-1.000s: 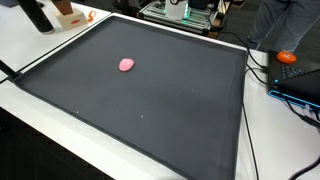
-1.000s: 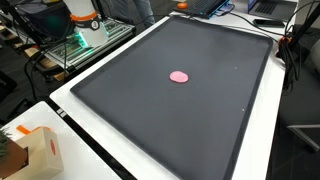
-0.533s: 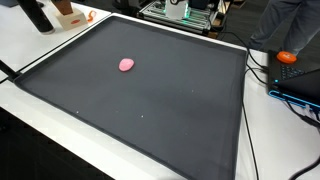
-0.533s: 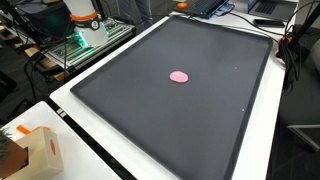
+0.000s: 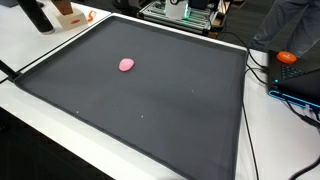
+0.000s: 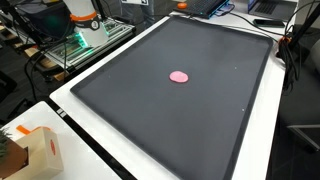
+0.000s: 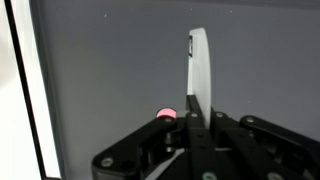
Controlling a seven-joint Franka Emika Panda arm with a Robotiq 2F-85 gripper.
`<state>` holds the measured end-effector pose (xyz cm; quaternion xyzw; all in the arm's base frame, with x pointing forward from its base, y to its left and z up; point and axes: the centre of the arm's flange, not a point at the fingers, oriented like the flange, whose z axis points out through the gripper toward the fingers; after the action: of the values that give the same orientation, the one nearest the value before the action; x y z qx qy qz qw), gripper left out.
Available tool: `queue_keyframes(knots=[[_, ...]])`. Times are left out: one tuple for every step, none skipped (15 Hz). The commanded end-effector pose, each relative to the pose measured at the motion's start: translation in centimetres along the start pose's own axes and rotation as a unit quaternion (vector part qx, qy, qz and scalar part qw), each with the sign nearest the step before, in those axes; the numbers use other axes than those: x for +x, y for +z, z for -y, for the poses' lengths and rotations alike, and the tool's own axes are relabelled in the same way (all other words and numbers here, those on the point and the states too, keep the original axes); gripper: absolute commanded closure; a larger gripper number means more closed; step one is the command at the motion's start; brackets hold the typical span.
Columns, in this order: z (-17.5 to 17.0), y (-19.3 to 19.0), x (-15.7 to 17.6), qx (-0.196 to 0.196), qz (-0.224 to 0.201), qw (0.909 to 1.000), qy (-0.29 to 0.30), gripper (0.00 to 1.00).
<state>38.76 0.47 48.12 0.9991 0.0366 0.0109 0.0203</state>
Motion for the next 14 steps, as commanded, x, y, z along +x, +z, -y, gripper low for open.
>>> queue_keyframes(knots=[[1.6, 2.5, 2.1, -0.019, -0.016, 0.9995, -0.018, 0.99], [1.9, 2.9, 2.7, -0.005, -0.019, 0.9994, -0.028, 0.99], [1.4, 1.6, 1.3, -0.006, -0.015, 0.9997, -0.017, 0.96], [1.7, 2.1, 1.8, -0.006, -0.017, 0.9996, -0.021, 0.96], [1.8, 2.5, 2.1, -0.006, -0.016, 0.9996, -0.023, 0.96], [1.9, 2.8, 2.3, -0.006, -0.015, 0.9996, -0.023, 0.96], [1.9, 2.9, 2.4, -0.006, -0.014, 0.9996, -0.023, 0.96], [1.9, 2.9, 2.4, -0.006, -0.015, 0.9996, -0.023, 0.96], [1.9, 2.8, 2.4, -0.006, -0.015, 0.9996, -0.023, 0.96], [1.9, 2.7, 2.5, -0.006, -0.016, 0.9996, -0.023, 0.96], [1.9, 2.7, 2.5, -0.006, -0.016, 0.9996, -0.023, 0.96], [1.9, 2.7, 2.5, -0.006, -0.017, 0.9996, -0.023, 0.96], [1.9, 2.7, 2.5, -0.006, -0.017, 0.9996, -0.023, 0.96], [1.9, 2.7, 2.5, -0.006, -0.017, 0.9996, -0.023, 0.96]])
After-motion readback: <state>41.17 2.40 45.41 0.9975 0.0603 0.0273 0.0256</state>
